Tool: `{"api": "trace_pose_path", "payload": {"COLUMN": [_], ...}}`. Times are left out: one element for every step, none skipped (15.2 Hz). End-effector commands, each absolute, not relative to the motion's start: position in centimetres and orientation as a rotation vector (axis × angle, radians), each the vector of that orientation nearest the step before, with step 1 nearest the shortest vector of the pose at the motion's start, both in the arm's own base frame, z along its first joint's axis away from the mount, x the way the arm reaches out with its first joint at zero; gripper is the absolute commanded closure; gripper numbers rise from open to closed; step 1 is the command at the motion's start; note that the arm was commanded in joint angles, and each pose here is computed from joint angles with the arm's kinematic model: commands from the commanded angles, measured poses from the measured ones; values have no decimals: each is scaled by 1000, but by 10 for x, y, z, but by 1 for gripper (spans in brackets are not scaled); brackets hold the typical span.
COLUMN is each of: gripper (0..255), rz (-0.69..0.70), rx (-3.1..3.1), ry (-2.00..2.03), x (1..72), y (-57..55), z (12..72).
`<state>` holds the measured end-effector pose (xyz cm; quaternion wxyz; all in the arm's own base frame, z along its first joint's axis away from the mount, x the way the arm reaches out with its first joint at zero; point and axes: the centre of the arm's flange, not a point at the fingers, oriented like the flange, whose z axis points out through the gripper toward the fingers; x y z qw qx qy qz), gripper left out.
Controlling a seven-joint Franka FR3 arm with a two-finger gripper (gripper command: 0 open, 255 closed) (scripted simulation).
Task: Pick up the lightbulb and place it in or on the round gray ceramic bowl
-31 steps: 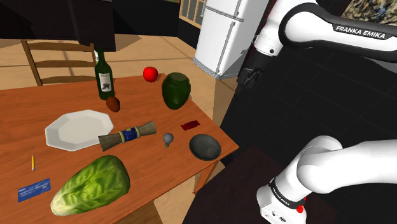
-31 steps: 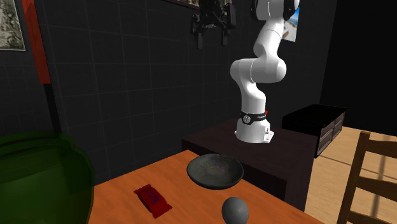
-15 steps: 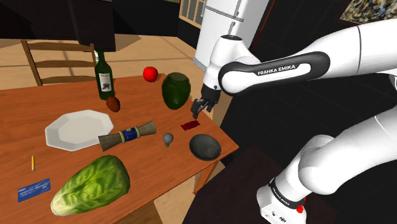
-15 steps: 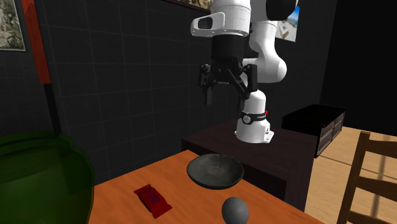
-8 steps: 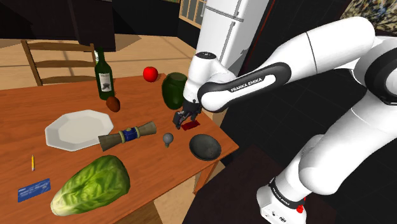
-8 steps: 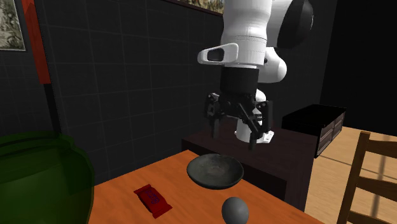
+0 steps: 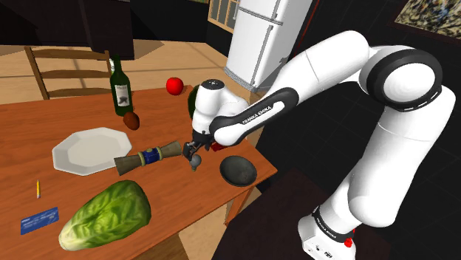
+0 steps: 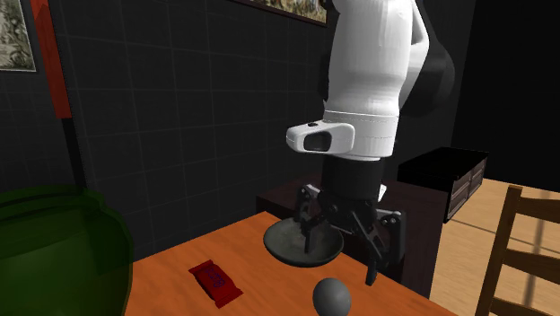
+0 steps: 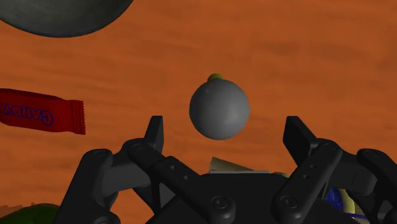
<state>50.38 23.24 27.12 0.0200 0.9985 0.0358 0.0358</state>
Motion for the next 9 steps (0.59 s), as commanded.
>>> {"api": "trace_pose_path", "payload": {"gripper": [0, 0, 0, 0, 0, 0, 0, 0, 0], "rz": [112, 112, 112, 112, 112, 112, 112, 112, 112], "rx": [3097, 3097, 3097, 3097, 3097, 3097, 3097, 3097, 3097], "ry": [111, 111, 111, 111, 111, 111, 111, 111, 111], "x": [505, 505, 506, 506, 506, 507, 507, 507, 507], "y": [233, 233, 233, 232, 232, 232, 232, 232, 232], "z": [259, 253, 248, 243, 238, 235, 235, 235, 235]}}
